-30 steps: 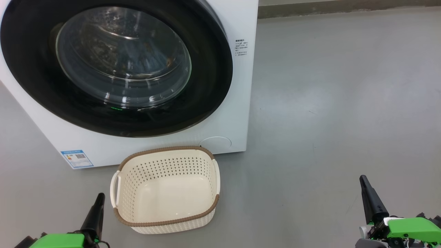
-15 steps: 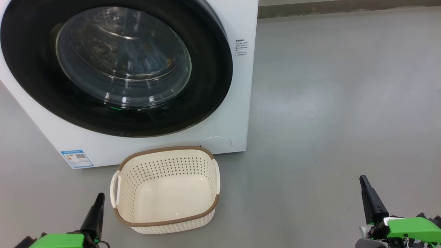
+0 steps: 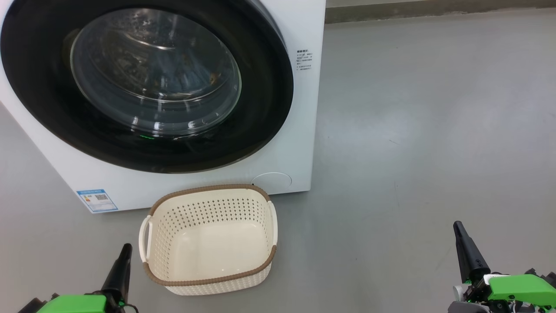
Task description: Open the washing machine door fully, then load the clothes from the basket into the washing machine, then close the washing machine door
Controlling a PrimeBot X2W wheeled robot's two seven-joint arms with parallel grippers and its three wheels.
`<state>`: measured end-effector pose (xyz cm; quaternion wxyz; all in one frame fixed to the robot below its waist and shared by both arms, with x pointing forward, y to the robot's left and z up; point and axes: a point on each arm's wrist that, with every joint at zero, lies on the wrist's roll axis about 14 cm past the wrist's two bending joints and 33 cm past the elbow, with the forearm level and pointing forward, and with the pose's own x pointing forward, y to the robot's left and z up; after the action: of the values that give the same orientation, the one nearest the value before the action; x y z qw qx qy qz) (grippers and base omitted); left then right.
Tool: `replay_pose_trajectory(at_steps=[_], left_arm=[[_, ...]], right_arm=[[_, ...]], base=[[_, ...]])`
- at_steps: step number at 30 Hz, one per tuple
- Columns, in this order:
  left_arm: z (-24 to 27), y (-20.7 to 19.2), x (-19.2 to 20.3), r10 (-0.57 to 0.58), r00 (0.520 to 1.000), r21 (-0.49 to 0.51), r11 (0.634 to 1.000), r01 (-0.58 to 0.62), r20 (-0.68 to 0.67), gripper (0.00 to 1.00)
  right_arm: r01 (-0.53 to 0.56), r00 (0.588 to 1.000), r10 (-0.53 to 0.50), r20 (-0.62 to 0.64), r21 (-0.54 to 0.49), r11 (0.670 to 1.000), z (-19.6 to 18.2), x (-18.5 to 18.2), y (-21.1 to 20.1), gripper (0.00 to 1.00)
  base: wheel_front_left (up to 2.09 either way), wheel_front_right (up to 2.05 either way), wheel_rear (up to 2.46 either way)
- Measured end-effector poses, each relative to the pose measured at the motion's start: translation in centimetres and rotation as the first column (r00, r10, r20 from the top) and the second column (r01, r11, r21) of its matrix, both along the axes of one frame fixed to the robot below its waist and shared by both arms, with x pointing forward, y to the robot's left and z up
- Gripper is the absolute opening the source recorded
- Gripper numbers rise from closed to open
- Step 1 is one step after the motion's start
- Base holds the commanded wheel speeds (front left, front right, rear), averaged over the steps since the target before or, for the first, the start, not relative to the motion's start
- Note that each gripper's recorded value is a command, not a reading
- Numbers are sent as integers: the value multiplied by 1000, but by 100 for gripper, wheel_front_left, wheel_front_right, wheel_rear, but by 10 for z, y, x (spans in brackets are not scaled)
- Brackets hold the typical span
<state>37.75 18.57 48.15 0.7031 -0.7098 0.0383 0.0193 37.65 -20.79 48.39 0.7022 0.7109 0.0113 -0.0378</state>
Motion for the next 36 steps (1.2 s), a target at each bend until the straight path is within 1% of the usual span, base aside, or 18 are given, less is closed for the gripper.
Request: replay_pose_trajectory(at_steps=[36], left_arm=[[0,0,0,1,1000,0,1000,-1,0,0]], right_arm=[[0,1000,0,0,0,1000,0,0,0,0]], base=[[0,0,0]])
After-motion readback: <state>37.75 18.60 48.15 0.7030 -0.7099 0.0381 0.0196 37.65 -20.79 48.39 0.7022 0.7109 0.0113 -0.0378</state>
